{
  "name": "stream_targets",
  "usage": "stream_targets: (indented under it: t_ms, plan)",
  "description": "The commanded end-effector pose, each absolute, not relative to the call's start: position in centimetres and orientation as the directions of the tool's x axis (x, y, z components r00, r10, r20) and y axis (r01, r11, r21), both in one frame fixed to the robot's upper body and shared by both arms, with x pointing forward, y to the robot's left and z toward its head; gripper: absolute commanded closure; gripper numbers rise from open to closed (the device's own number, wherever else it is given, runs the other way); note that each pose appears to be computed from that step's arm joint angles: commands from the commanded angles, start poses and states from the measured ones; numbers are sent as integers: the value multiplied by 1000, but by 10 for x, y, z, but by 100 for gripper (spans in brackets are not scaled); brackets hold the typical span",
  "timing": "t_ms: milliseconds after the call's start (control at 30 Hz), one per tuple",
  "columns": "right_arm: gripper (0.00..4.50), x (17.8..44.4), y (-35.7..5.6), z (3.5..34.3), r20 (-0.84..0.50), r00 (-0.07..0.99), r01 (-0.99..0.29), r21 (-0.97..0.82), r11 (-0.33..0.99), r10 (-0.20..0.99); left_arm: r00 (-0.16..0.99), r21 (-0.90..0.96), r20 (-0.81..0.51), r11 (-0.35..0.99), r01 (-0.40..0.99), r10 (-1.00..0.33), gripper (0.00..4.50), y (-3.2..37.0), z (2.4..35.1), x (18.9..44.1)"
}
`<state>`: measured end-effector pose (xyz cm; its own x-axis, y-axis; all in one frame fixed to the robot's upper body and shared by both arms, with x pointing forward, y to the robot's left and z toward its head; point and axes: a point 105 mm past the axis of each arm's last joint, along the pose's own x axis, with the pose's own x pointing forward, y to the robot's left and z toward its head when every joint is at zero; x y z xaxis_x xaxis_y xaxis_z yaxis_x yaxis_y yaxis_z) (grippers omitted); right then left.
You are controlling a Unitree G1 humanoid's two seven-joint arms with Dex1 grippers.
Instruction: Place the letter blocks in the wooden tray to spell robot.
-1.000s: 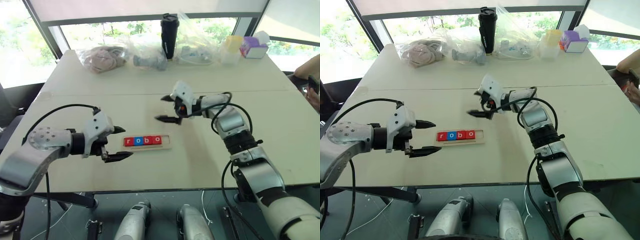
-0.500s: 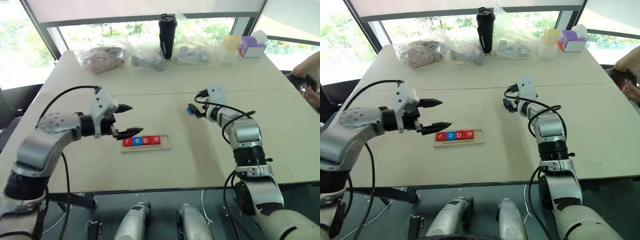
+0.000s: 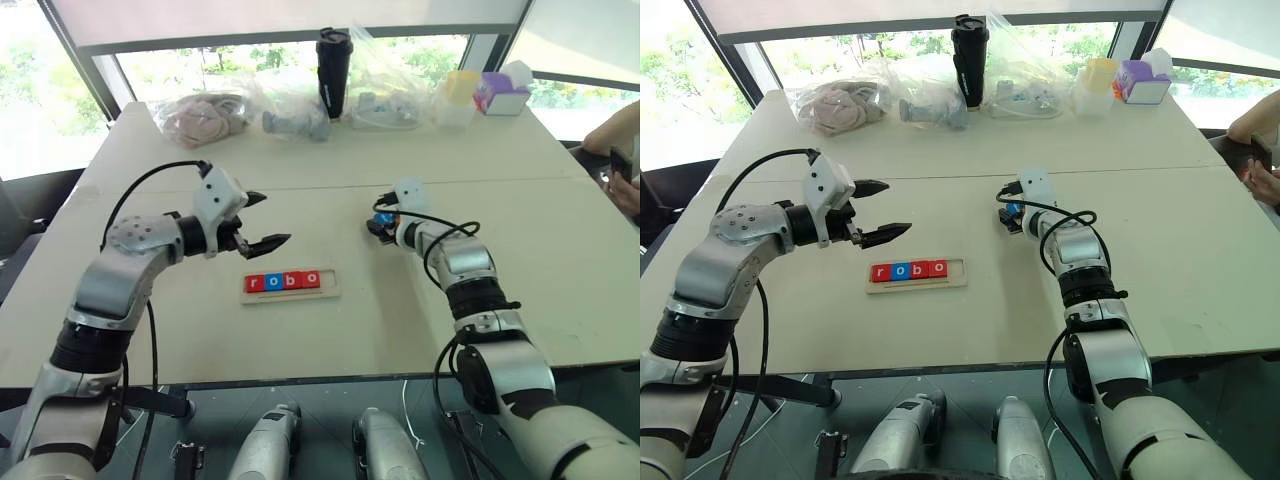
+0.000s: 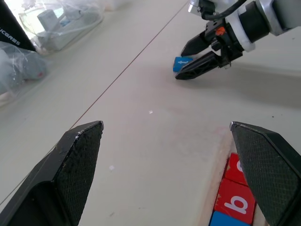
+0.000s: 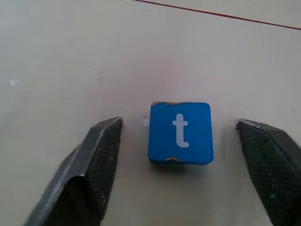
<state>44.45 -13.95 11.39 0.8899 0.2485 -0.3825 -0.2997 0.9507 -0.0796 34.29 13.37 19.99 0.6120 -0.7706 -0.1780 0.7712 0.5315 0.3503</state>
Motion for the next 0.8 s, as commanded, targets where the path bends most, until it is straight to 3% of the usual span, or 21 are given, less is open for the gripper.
stream_targets:
  t_ms: [33, 100, 333, 433, 633, 800]
  plan:
    - [247, 450, -133, 126, -345, 900, -307, -69, 949, 266, 621, 392, -138, 533, 750, -771, 0, 135, 214, 339]
    - [330, 450, -131, 128, -342, 902, -307, -75, 949, 264, 620, 392, -144, 531, 751, -771, 0, 136, 213, 338]
    - [328, 431, -135, 157, -287, 924, -290, -97, 952, 252, 607, 390, -153, 517, 762, -780, 0, 134, 211, 334]
    - [328, 401, -144, 173, -280, 930, -268, -80, 960, 236, 575, 383, -167, 485, 786, -801, 0, 129, 210, 326]
    - [328, 331, -161, 155, -418, 898, -138, 29, 990, 137, 430, 345, -286, 327, 880, -856, 0, 110, 189, 300]
    - [328, 311, -155, 142, -437, 895, -51, 107, 993, 93, 351, 319, -347, 242, 916, -870, 0, 100, 178, 291]
